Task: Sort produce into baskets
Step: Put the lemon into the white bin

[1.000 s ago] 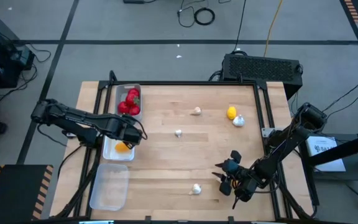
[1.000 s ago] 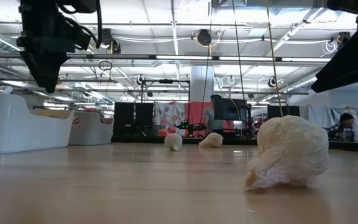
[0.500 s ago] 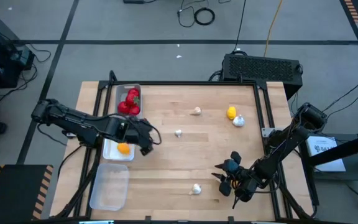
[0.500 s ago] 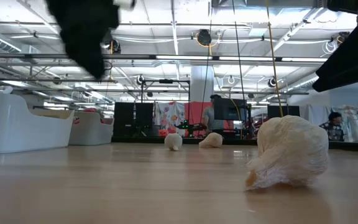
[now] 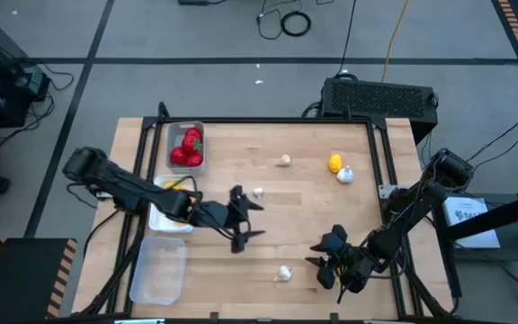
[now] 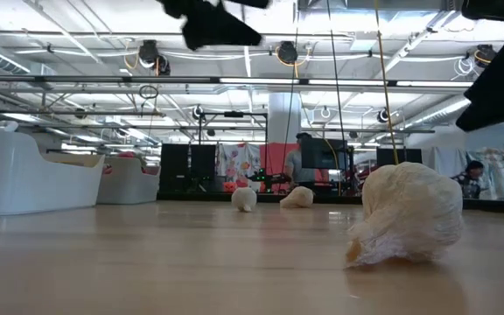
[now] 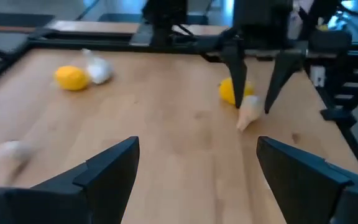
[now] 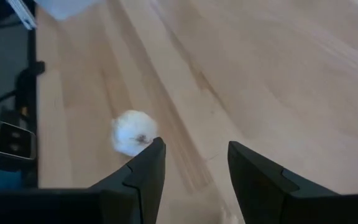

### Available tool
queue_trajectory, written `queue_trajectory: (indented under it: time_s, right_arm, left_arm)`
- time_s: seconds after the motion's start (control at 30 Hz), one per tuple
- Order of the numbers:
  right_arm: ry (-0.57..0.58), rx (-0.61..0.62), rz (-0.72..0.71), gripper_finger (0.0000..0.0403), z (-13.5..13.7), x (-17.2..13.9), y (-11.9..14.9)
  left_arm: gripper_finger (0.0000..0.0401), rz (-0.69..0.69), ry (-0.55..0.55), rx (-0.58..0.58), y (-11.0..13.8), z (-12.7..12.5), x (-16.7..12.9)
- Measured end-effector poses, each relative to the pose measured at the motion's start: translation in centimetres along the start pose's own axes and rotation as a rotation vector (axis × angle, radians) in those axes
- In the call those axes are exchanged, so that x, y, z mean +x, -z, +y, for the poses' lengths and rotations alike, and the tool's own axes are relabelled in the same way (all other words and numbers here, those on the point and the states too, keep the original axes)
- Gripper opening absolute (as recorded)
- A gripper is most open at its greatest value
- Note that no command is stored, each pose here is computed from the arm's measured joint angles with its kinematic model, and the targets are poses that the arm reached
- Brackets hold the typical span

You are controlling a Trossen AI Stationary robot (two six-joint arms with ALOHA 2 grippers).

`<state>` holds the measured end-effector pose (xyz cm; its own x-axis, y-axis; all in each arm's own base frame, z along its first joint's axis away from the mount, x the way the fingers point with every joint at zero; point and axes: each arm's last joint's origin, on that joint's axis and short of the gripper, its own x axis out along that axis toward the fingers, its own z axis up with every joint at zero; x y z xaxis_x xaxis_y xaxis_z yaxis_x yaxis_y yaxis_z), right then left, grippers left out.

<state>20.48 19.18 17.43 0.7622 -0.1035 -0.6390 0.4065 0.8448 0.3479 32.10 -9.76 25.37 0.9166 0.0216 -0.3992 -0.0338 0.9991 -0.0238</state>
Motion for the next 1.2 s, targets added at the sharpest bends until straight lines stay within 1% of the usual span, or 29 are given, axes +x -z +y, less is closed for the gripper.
queue_trajectory:
  time_s: [0.03, 0.23, 0.33, 0.43, 0.53, 0.7, 0.77, 0.83, 1.0, 1.2]
  right_arm:
    - [-0.009, 0.008, -0.005, 0.0164, 0.1, 0.0, 0.0]
    - [-0.024, 0.022, -0.013, 0.0164, 0.3, 0.0, -0.1]
    - [-0.023, 0.02, -0.013, 0.0164, 0.3, 0.0, -0.1]
    - [-0.023, 0.012, -0.013, 0.0164, 0.3, 0.0, -0.1]
    - [-0.018, -0.002, -0.012, 0.0164, 0.2, 0.0, -0.1]
    - [-0.014, -0.02, -0.013, 0.0164, 0.2, 0.0, -0.1]
    - [-0.011, -0.024, -0.011, 0.0164, 0.2, 0.0, -0.1]
    - [-0.011, -0.03, -0.011, 0.0164, 0.2, 0.0, -0.1]
    - [-0.008, -0.071, 0.003, 0.0164, 0.1, 0.0, 0.0]
    - [0.02, -0.099, 0.025, 0.0164, -0.3, 0.0, 0.2]
  left_arm:
    - [0.0332, -0.004, 0.017, -0.002, 0.3, -0.2, 0.7]
    - [0.0332, -0.139, 0.182, -0.041, 1.6, -1.8, 4.5]
    - [0.0332, -0.169, 0.225, -0.04, 2.6, -2.9, 6.0]
    - [0.0332, -0.146, 0.239, -0.029, 3.1, -4.2, 7.6]
    - [0.0332, -0.162, 0.258, -0.014, 2.7, -5.7, 9.3]
    - [0.0332, -0.192, 0.279, 0.093, 1.5, -8.5, 11.8]
    - [0.0332, -0.184, 0.267, 0.132, 0.9, -9.3, 12.7]
    - [0.0332, -0.165, 0.263, 0.145, 0.3, -10.0, 13.7]
    - [0.0332, -0.077, 0.248, 0.172, -0.4, -10.9, 15.6]
    - [0.0332, -0.045, 0.233, 0.179, 0.3, -11.0, 16.6]
